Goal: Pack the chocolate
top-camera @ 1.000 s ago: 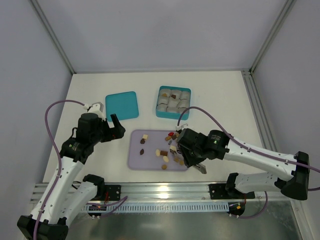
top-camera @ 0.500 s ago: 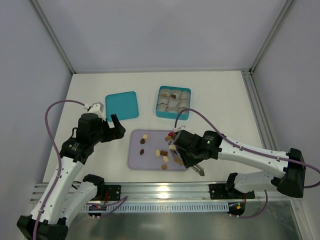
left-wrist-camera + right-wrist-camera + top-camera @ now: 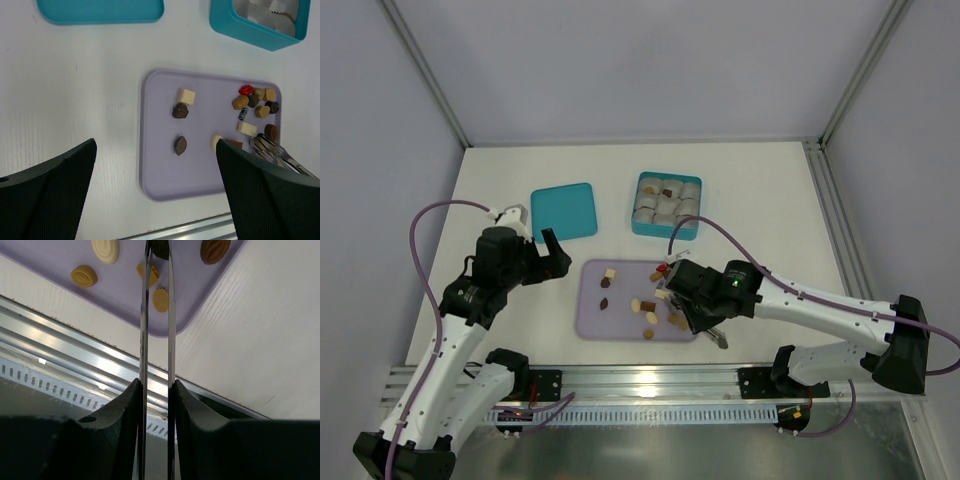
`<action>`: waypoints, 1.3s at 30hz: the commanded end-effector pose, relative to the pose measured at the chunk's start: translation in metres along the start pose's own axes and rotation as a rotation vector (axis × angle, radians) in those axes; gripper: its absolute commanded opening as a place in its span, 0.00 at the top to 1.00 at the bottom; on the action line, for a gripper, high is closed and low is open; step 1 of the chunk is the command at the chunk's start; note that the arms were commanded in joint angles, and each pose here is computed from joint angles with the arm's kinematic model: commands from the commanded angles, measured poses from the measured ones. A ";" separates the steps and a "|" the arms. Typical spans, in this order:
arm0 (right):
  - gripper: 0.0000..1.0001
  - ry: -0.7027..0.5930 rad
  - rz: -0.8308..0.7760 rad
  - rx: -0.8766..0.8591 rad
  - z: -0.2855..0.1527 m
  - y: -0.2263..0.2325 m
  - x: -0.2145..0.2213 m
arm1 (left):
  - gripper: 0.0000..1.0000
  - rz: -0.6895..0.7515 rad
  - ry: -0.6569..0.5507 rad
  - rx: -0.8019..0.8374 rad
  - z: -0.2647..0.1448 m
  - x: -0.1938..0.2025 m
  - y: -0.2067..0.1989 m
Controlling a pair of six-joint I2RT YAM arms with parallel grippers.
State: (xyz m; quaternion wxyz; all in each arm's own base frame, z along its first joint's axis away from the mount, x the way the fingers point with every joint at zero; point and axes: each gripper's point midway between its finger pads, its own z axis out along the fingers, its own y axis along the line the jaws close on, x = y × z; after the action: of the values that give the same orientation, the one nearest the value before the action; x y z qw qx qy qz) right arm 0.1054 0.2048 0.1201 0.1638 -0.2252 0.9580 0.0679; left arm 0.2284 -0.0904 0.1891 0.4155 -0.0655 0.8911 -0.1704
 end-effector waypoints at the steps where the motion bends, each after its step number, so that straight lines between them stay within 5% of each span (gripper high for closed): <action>1: 0.69 -0.088 -0.001 -0.007 -0.023 0.002 -0.022 | 0.00 -0.003 -0.029 -0.001 -0.002 -0.006 -0.001; 12: 0.70 -0.195 0.026 -0.007 -0.055 -0.014 -0.065 | 0.00 0.000 -0.028 0.005 -0.003 -0.005 -0.002; 19: 0.70 -0.376 0.132 0.014 -0.071 -0.058 -0.156 | 0.00 0.000 -0.017 0.006 -0.001 -0.004 -0.003; 28: 0.70 -0.416 0.252 0.141 -0.035 -0.127 -0.248 | 0.00 0.001 -0.014 -0.002 0.000 -0.004 -0.001; 39: 0.70 -0.376 0.290 0.239 0.009 -0.169 -0.297 | 0.00 0.002 -0.012 -0.003 0.001 -0.003 -0.001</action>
State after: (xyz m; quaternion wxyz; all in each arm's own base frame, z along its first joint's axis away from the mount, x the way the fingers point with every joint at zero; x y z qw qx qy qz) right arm 0.4158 0.1779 0.1781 0.3103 -0.0501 0.9491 0.0193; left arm 0.2287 -0.0908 0.1879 0.4135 -0.0648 0.8924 -0.1689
